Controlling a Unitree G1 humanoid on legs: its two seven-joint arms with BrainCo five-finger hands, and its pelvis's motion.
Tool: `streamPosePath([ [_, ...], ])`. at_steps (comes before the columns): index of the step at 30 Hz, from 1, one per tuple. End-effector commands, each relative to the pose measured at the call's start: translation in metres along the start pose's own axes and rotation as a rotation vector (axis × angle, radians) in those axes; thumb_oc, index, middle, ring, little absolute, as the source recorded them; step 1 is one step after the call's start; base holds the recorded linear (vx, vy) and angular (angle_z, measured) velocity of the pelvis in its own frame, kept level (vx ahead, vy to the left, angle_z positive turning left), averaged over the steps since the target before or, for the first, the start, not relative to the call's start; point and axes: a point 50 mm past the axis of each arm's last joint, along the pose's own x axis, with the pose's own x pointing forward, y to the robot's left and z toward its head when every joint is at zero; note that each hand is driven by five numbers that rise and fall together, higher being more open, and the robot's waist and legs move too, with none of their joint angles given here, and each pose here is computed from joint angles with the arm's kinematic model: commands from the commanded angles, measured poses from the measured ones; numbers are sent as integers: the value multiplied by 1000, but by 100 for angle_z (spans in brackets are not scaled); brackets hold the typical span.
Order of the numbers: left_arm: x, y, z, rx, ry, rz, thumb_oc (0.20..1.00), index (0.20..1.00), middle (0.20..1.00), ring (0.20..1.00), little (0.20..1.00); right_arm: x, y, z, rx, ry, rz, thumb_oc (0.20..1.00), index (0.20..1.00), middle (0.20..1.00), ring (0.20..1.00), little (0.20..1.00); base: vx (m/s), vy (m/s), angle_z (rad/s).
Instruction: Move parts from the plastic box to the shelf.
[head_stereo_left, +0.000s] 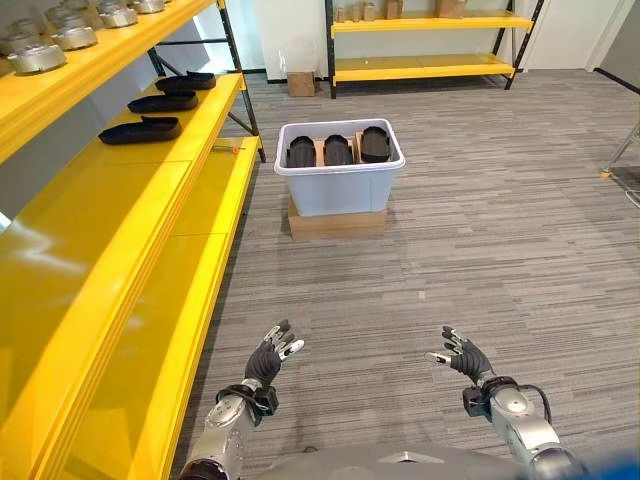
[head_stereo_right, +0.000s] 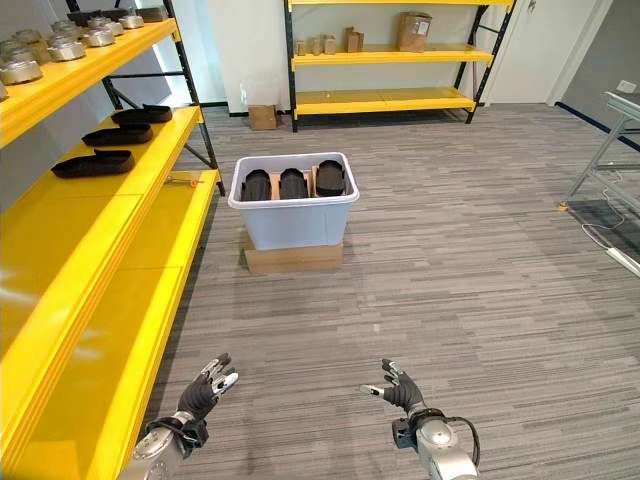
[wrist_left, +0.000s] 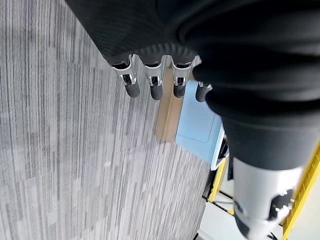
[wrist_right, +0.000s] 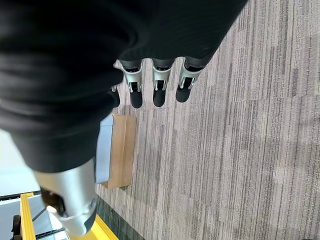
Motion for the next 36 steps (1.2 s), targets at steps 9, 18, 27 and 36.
streamPosePath([
  [9, 10, -7, 17, 21, -49, -61, 1000, 1000, 1000, 1000, 1000, 8, 3, 27, -30, -103, 19, 1000, 1000, 1000, 1000, 1000, 0, 0, 0],
  [18, 11, -7, 17, 26, -52, -48, 1000, 1000, 1000, 1000, 1000, 8, 5, 29, 33, -114, 30, 1000, 1000, 1000, 1000, 1000, 0, 0, 0],
  [27, 10, -4, 16, 15, -44, -24, 1000, 1000, 1000, 1000, 1000, 8, 8, 25, 83, -101, 46, 1000, 1000, 1000, 1000, 1000, 0, 0, 0],
  [36, 10, -4, 12, -3, -26, -22, 1000, 1000, 1000, 1000, 1000, 9, 7, 27, 63, -106, 54, 1000, 1000, 1000, 1000, 1000, 1, 21, 0],
])
